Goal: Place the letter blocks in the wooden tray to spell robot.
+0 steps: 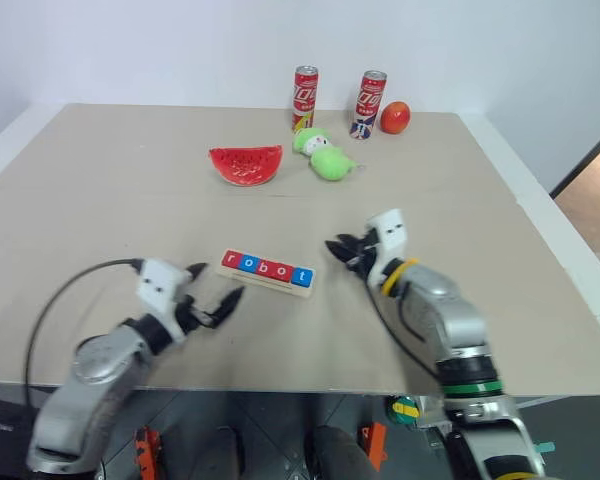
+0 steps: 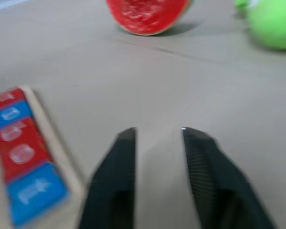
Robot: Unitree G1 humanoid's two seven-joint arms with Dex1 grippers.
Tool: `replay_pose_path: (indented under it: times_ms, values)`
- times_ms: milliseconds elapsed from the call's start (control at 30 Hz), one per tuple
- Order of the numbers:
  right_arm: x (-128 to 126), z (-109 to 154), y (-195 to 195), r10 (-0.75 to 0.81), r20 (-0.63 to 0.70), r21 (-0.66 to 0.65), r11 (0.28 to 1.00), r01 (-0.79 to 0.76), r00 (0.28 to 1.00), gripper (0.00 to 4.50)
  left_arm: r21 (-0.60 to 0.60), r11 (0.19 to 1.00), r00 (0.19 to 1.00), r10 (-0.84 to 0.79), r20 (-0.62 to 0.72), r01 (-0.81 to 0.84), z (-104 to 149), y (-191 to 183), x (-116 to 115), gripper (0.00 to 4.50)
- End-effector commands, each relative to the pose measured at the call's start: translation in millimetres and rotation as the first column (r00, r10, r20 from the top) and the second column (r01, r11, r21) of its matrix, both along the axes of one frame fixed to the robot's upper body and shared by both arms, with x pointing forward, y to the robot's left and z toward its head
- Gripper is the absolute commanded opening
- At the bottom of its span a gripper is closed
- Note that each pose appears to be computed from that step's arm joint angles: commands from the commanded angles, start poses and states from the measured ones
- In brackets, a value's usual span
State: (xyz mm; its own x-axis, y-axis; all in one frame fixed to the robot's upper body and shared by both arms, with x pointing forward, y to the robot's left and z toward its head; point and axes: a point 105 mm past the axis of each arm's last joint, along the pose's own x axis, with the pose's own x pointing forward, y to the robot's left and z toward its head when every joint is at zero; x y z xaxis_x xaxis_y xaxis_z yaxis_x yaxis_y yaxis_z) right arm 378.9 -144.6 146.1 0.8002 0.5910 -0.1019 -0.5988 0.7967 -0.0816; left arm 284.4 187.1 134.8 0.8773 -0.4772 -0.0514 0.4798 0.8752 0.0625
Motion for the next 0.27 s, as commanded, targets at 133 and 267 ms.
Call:
replay_pose_path:
  times_ms: [133, 267]
  values:
    - [-22, 19, -46, 0.245, -0.064, -0.141, 0.957, -0.252, 0.967, 3.96, 0.088, 0.994, 0.998, 0.065, 0.002, -0.065, 19, 78, 3, 4.5]
    - [-30, 13, -59, 0.335, -0.122, -0.179, 0.919, -0.352, 0.934, 4.49, 0.173, 0.981, 0.996, 0.093, 0.003, -0.092, 19, 107, 7, 4.5]
